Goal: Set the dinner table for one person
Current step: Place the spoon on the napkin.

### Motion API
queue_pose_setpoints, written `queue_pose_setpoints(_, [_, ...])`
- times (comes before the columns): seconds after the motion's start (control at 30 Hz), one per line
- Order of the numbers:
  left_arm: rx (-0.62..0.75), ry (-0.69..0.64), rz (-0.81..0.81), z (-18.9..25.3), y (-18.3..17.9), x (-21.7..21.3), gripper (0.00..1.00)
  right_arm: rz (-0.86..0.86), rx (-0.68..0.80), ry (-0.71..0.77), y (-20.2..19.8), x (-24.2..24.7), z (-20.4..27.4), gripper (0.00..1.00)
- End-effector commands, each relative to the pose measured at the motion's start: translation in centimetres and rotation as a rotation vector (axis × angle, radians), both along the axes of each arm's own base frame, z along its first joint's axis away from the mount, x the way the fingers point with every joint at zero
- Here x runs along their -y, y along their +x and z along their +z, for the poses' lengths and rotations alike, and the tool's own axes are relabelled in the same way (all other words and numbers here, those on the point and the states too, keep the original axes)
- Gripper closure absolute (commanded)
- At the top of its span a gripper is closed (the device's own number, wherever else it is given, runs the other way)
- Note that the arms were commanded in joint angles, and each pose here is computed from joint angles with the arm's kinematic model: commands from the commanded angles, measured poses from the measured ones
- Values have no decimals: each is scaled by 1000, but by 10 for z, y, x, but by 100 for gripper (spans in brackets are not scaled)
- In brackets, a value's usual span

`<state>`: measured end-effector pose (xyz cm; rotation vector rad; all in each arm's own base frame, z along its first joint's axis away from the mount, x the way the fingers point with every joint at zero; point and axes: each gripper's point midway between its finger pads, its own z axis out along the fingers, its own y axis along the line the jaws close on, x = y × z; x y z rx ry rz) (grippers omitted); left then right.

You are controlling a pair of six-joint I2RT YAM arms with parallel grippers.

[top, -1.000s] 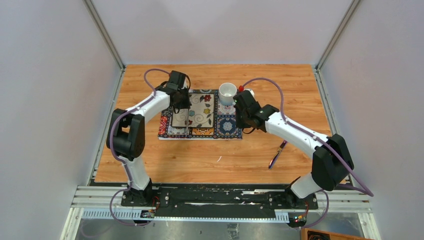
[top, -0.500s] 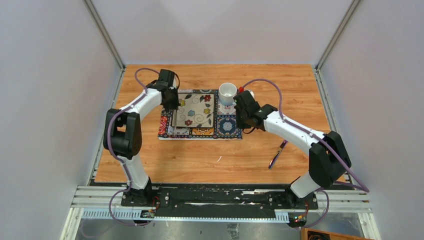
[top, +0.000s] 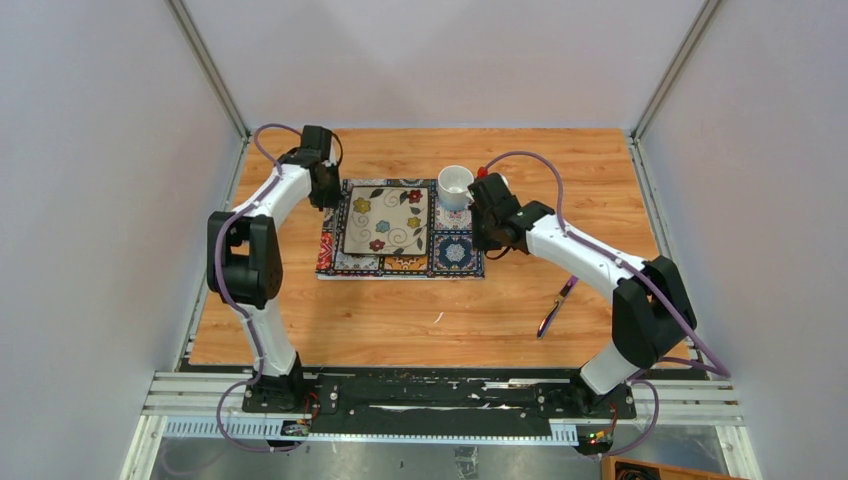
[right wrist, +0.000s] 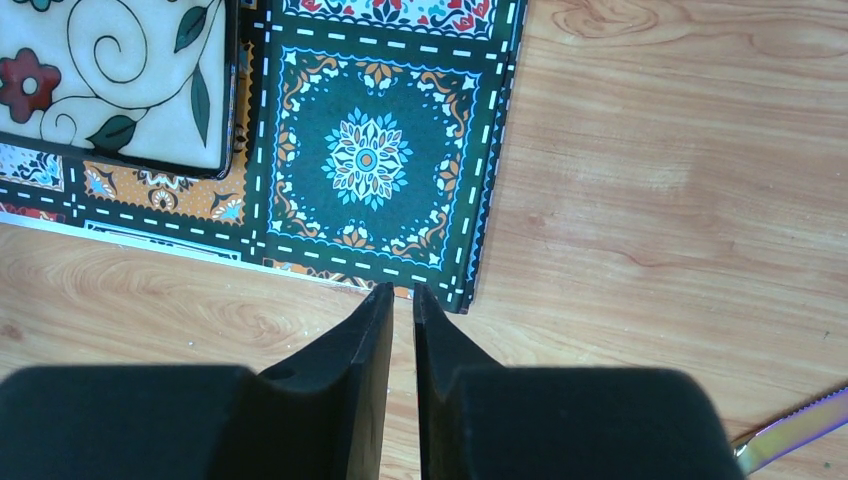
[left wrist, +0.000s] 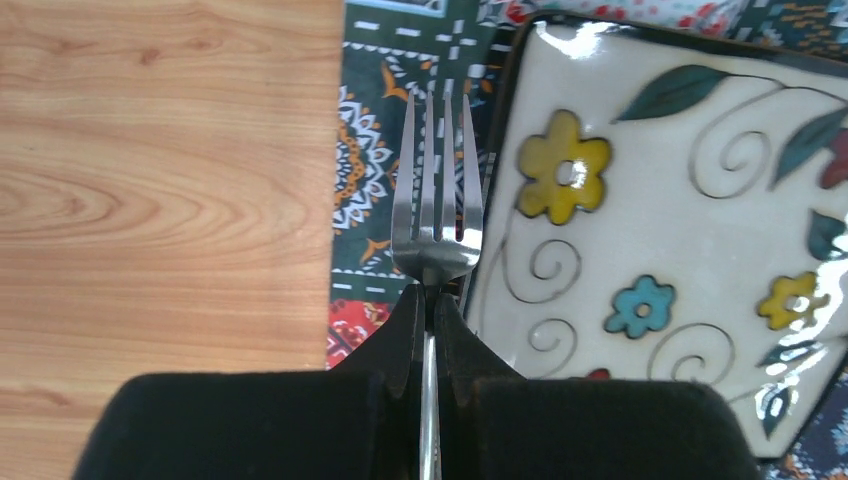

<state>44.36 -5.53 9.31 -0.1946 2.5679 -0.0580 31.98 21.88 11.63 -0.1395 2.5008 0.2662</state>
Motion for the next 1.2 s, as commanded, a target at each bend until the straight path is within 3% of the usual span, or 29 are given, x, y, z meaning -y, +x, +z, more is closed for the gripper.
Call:
queue_pose_setpoints(0.0, [-65, -20, 7, -18, -2, -12, 100, 4, -21, -16, 1, 6, 1, 82])
queue_pose_setpoints(0.43, [-124, -71, -18, -51, 5, -9, 100, -8, -42, -34, 0, 13, -6, 83])
queue_pose_setpoints(1.17, [-135, -21, -75, -69, 24, -13, 100, -11, -69, -47, 1, 17, -17, 84])
